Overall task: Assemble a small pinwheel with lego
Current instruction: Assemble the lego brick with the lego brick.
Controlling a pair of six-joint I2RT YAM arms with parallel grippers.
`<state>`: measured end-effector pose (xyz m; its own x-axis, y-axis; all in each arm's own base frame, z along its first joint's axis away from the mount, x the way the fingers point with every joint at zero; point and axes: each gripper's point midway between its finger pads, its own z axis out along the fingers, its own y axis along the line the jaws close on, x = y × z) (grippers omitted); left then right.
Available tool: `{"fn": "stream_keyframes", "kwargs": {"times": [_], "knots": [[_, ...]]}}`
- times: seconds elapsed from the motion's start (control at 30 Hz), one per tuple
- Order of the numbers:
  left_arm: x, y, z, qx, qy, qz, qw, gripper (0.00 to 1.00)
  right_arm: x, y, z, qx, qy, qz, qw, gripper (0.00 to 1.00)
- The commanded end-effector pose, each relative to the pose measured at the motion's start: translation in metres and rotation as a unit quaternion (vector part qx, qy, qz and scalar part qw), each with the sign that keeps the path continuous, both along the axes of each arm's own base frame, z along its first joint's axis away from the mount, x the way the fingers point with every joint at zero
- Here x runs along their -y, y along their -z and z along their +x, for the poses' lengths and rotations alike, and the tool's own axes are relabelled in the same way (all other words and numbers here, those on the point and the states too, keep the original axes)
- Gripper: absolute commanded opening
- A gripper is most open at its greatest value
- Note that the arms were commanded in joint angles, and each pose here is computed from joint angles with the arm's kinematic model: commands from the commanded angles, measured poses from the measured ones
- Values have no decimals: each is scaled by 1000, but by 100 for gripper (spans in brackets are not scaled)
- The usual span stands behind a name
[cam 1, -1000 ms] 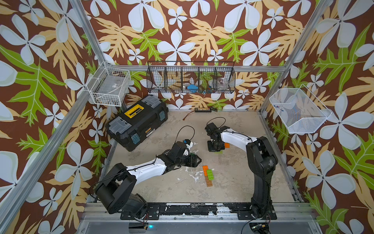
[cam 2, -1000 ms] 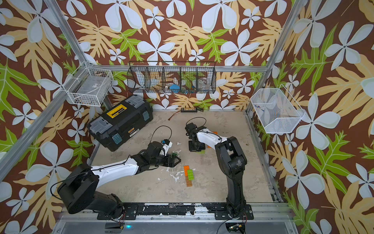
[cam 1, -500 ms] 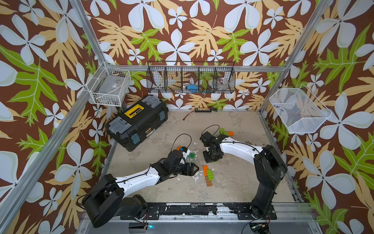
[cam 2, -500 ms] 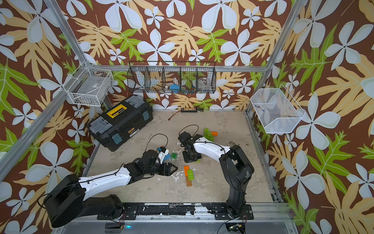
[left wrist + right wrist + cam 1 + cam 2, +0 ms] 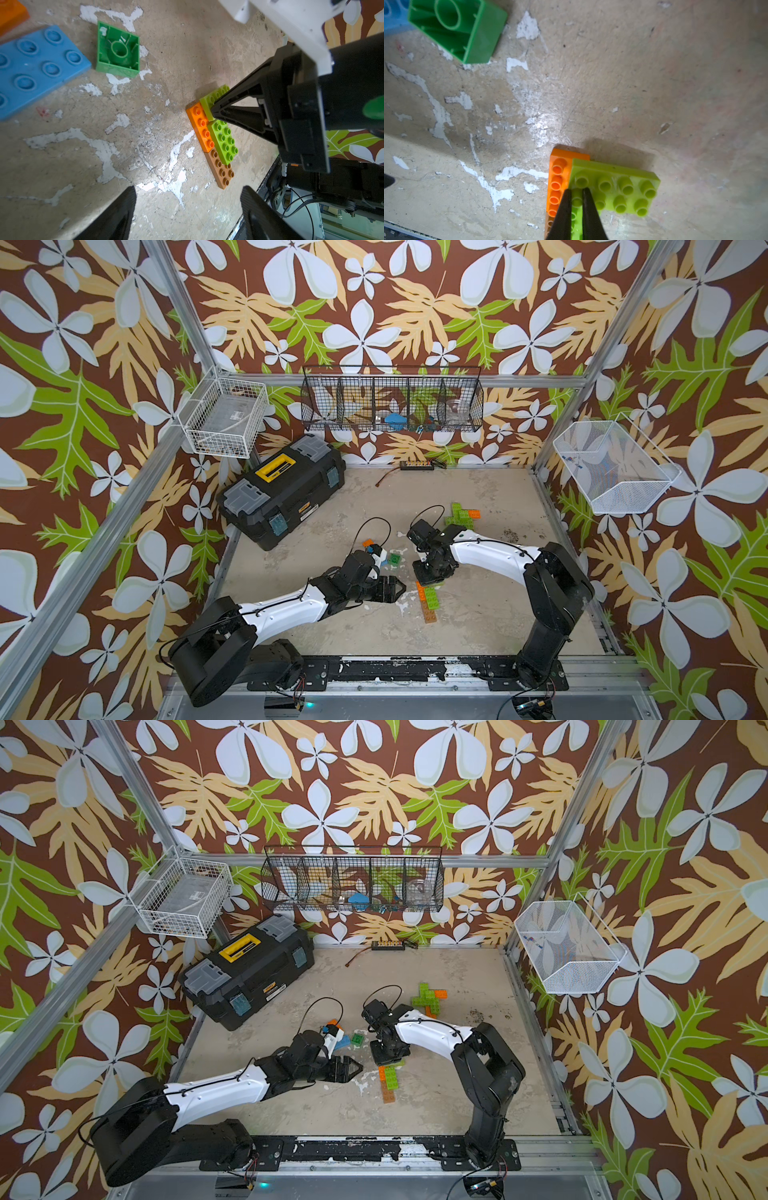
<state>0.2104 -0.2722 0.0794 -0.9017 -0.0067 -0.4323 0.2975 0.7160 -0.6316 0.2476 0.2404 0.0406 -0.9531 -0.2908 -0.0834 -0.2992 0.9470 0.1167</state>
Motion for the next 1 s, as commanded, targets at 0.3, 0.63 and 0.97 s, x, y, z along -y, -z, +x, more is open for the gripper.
{"fn": "stream_keyframes", "kwargs": {"times": [0.3, 0.63, 0.97], "knots": [[0, -2, 3, 12, -5, -4, 1000, 82, 7, 16, -19, -32, -26, -31, 999, 11], [-6, -15, 10, 39, -24, -13, 999, 82, 26, 25, -25, -39, -26, -81, 996, 11], [-1, -18, 14, 43, -15, -14, 999, 82, 22, 15, -29, -40, -57, -61, 996, 11]]}}
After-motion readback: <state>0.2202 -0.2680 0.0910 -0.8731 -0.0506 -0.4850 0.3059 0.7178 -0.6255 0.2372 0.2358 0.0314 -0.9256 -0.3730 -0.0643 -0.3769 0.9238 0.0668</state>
